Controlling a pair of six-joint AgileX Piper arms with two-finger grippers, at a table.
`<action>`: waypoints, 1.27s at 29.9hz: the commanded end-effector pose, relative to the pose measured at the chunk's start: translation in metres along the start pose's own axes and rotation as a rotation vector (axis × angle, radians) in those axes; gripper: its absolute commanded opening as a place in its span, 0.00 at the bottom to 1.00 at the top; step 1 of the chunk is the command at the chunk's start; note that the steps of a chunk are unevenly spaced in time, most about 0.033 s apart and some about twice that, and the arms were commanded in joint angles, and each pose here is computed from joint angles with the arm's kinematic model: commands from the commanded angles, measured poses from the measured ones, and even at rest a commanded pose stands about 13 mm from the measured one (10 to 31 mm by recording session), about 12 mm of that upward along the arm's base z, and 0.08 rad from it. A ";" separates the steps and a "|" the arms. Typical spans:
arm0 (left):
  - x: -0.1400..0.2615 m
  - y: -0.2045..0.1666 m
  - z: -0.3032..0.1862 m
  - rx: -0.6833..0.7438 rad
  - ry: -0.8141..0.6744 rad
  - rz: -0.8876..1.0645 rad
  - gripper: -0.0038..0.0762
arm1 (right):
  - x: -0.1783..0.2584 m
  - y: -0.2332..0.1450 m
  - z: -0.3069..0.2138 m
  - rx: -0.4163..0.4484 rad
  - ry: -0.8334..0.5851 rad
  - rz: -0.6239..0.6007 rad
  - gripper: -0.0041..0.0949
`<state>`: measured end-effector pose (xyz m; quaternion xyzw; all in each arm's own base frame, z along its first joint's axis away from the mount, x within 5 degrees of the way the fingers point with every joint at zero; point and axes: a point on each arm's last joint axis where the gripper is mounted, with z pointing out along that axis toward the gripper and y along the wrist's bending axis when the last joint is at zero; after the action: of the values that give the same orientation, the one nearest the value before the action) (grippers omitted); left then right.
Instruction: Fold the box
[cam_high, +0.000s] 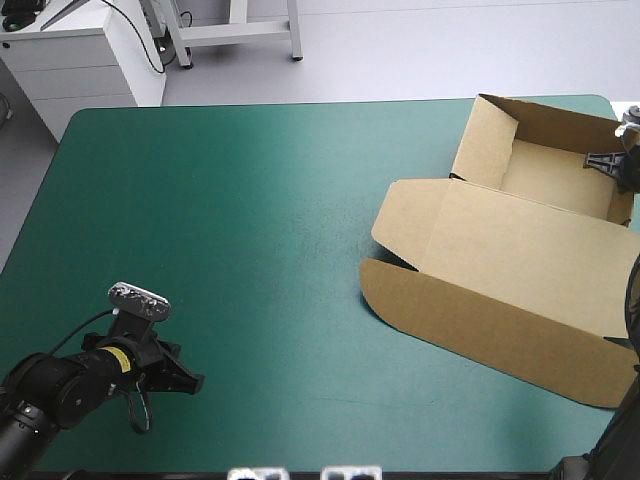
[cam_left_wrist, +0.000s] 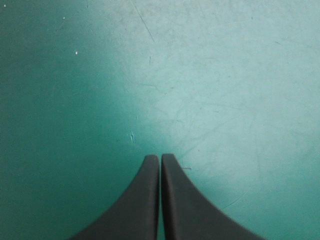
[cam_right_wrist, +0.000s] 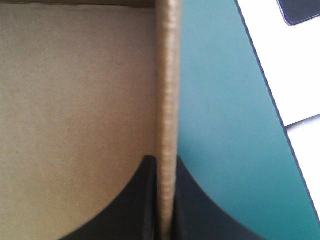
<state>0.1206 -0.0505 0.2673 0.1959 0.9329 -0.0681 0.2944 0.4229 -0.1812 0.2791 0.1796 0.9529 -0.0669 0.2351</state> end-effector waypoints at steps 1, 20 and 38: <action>-0.010 0.000 -0.007 -0.001 -0.069 -0.005 0.04 | -0.013 -0.009 -0.030 0.049 -0.124 -0.028 0.05; -0.007 -0.001 -0.006 0.004 -0.041 -0.007 0.04 | -0.015 -0.005 -0.124 -0.048 -0.250 -0.006 0.77; -0.009 0.000 -0.007 -0.006 -0.061 0.000 0.04 | 0.044 0.066 -0.242 -0.413 -0.322 -0.286 0.04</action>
<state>0.1191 -0.0498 0.2662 0.1975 0.9359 -0.0651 0.2844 0.3374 -0.0854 0.4365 0.0244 0.9329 0.0610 0.3540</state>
